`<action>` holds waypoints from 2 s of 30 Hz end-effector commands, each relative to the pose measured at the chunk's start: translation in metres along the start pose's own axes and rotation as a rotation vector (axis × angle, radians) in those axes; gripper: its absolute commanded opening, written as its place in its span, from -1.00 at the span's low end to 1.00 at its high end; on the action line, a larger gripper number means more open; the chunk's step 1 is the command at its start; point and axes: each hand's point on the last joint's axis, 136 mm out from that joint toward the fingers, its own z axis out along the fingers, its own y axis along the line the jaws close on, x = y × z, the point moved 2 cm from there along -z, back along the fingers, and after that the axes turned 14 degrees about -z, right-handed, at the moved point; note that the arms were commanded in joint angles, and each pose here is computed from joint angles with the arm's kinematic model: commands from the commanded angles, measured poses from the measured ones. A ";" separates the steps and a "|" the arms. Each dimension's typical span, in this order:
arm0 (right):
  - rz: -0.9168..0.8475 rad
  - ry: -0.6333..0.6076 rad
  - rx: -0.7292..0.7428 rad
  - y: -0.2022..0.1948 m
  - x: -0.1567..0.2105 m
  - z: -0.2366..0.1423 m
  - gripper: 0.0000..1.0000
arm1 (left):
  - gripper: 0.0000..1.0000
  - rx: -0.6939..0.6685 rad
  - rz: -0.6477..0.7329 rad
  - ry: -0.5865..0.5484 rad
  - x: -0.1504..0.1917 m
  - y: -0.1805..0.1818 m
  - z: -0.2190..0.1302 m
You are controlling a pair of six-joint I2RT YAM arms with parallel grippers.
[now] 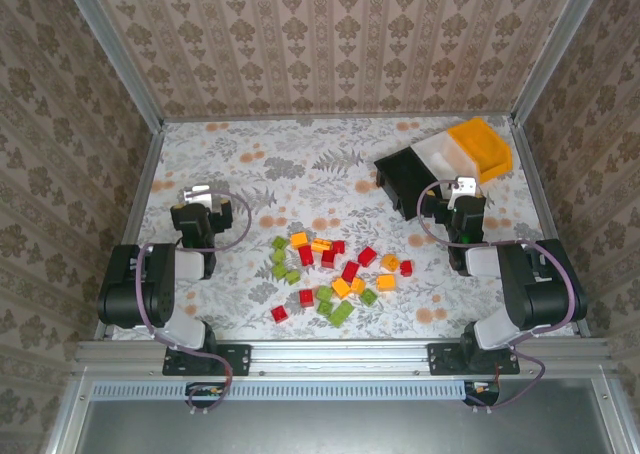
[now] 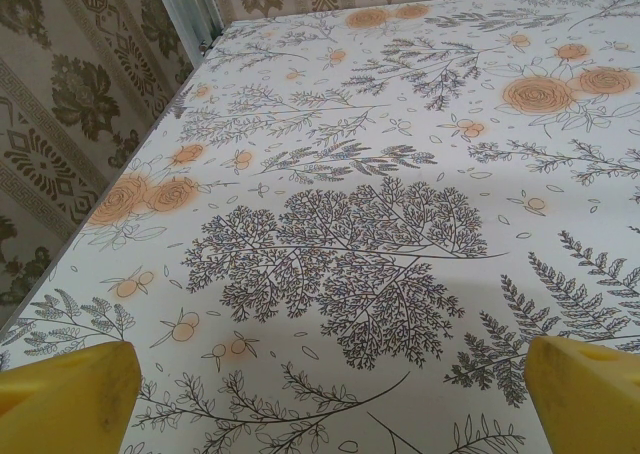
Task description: Sort the legos into containers by color
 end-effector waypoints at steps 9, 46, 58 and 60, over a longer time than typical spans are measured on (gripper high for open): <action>0.002 -0.015 -0.003 0.001 -0.002 0.000 1.00 | 1.00 0.021 -0.020 -0.036 -0.011 -0.006 0.002; 0.228 0.418 -0.014 -0.005 -0.063 0.032 0.95 | 1.00 0.079 -0.813 -0.103 -0.131 0.018 -0.062; 0.170 0.612 -0.157 0.027 -0.038 0.067 0.57 | 0.98 0.191 -0.772 0.054 -0.127 -0.020 -0.081; 0.173 0.647 -0.174 0.033 -0.030 0.069 0.46 | 0.98 0.200 -0.753 0.074 -0.122 -0.027 -0.086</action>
